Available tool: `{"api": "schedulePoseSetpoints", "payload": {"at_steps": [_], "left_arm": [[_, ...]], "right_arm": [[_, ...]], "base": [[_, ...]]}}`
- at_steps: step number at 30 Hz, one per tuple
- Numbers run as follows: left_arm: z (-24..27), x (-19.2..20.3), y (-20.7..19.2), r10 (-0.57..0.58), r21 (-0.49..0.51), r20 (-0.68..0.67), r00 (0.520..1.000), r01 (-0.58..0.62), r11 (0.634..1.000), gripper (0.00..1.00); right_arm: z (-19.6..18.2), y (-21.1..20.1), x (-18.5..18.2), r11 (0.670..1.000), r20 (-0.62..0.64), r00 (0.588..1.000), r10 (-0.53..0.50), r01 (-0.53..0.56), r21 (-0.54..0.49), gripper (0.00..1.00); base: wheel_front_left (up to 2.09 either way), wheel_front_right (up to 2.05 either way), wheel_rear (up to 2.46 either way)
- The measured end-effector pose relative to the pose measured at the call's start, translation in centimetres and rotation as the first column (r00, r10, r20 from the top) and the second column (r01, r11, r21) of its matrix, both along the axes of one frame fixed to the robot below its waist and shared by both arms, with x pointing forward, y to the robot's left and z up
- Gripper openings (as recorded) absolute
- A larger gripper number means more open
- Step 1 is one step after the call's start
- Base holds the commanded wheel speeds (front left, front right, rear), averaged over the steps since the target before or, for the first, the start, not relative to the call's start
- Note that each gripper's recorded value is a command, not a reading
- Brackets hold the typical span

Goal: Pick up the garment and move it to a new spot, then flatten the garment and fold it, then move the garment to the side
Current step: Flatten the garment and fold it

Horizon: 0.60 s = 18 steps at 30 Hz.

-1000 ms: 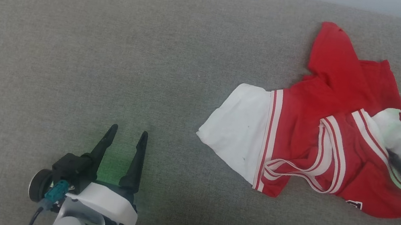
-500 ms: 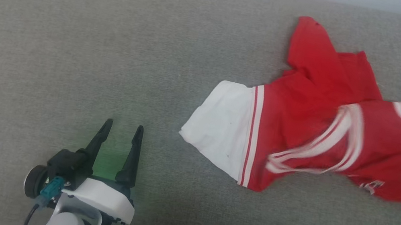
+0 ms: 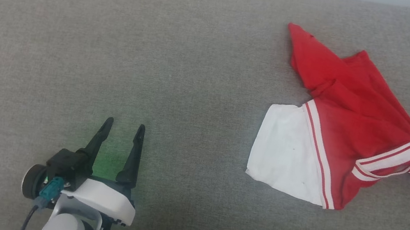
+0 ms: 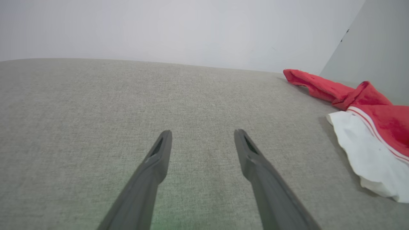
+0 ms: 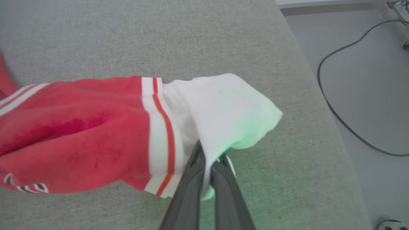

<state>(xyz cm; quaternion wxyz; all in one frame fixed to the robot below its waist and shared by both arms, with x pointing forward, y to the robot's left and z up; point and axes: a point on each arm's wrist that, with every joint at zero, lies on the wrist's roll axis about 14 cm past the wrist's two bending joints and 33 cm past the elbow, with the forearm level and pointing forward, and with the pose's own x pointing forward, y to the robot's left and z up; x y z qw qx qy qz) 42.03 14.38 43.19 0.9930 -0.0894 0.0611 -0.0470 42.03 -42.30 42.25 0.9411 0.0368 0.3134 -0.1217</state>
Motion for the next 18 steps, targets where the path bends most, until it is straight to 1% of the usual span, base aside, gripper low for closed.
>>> {"api": "schedulePoseSetpoints", "payload": {"at_steps": [3,4,5,6,9,12,13,14,17,18], "left_arm": [[0.1,0.1,0.0,-0.004,0.005,0.003,1.000,0.004,1.000,1.00],[0.1,0.1,-0.2,-0.013,0.005,0.005,1.000,0.013,1.000,1.00],[0.2,0.1,-0.5,-0.024,0.011,0.009,1.000,0.024,1.000,1.00],[0.3,0.1,-0.7,-0.037,0.016,0.013,0.999,0.037,0.999,1.00],[1.4,0.8,-1.3,-0.073,0.032,0.048,0.996,0.071,0.997,1.00],[3.0,1.9,-2.0,-0.132,0.072,0.099,0.986,0.125,0.990,1.00],[3.7,2.7,-2.7,-0.182,0.110,0.120,0.976,0.169,0.979,1.00],[4.2,3.1,-3.3,-0.213,0.127,0.133,0.968,0.196,0.972,1.00],[5.4,4.6,-5.4,-0.309,0.181,0.138,0.941,0.283,0.942,1.00],[5.7,5.1,-6.2,-0.342,0.192,0.124,0.932,0.315,0.929,1.00]], "right_arm": [[-0.7,0.8,-0.4,1.000,0.016,1.000,-0.008,0.007,0.021,0.00],[-0.5,0.6,-0.5,1.000,0.033,0.999,-0.015,0.014,0.017,0.24],[-0.2,0.4,-0.5,1.000,0.058,0.998,-0.025,0.024,0.010,0.64],[0.3,0.0,-0.6,0.999,0.083,0.996,-0.035,0.035,-0.004,1.00],[1.8,-1.0,-0.8,0.997,0.185,0.981,-0.060,0.068,-0.037,1.00],[3.5,-1.9,-1.3,0.993,0.286,0.954,-0.084,0.105,-0.059,1.00],[4.4,-2.5,-2.1,0.989,0.337,0.936,-0.102,0.132,-0.065,1.00],[4.8,-2.5,-2.4,0.989,0.362,0.926,-0.110,0.140,-0.056,1.00],[5.8,-1.4,-3.0,0.991,0.424,0.900,-0.100,0.126,-0.033,1.00],[6.3,-0.8,-3.1,0.994,0.444,0.892,-0.081,0.108,-0.035,1.00]], "base": [[0.00,0.00,0.00],[0.00,0.00,0.00],[0.00,0.00,0.00],[0.00,0.00,0.00],[0.00,0.00,0.00],[0.00,0.00,0.00],[0.00,0.00,0.00],[0.00,0.00,0.00],[0.00,0.00,0.00],[0.00,0.00,0.00]]}}
